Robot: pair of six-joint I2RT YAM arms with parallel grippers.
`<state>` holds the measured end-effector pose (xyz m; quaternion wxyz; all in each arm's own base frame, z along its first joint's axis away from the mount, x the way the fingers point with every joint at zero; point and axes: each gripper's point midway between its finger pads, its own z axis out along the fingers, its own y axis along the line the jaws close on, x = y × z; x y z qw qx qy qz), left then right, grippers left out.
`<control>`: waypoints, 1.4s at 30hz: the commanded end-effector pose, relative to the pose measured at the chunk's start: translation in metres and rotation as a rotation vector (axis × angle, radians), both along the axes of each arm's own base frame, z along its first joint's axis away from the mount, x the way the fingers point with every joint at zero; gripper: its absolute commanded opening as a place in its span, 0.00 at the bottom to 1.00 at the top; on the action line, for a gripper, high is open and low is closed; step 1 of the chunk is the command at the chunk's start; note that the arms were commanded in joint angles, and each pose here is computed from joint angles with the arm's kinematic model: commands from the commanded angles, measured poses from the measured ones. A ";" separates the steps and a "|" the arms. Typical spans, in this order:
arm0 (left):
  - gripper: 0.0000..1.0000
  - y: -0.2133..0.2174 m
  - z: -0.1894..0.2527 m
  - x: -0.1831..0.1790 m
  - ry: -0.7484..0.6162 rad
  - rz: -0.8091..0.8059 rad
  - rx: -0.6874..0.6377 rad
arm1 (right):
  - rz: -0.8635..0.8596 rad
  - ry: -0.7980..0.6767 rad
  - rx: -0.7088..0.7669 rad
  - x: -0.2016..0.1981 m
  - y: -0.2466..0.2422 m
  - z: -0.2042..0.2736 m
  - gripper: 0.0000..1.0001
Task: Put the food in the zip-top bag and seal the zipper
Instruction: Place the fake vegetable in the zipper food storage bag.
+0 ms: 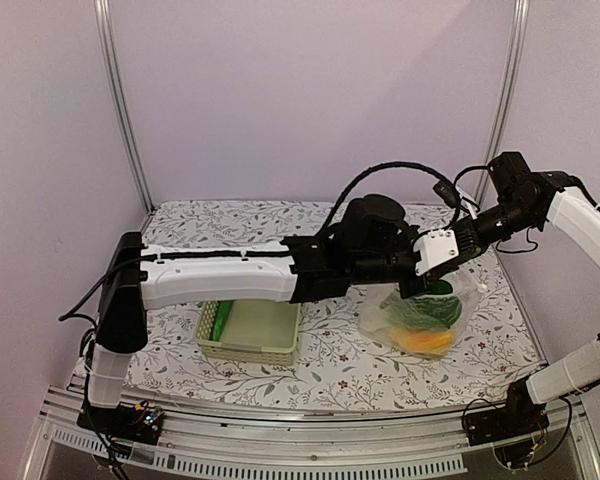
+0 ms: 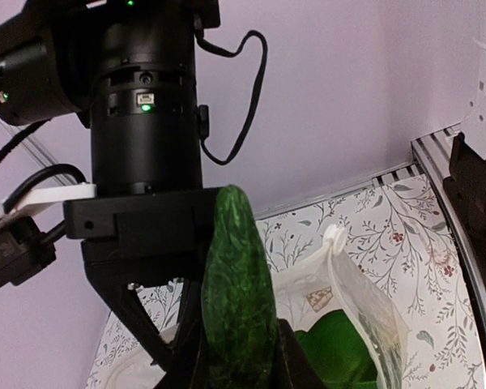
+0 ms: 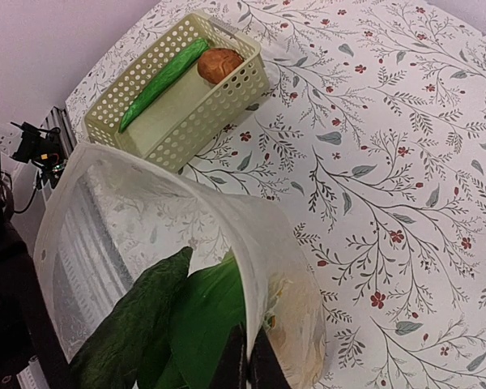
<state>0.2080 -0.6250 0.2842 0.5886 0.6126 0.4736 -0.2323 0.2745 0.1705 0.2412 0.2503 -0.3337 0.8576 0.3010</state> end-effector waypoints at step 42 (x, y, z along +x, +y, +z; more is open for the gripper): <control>0.66 0.045 0.033 -0.030 0.070 0.107 -0.001 | 0.003 -0.006 -0.005 -0.002 0.000 -0.001 0.00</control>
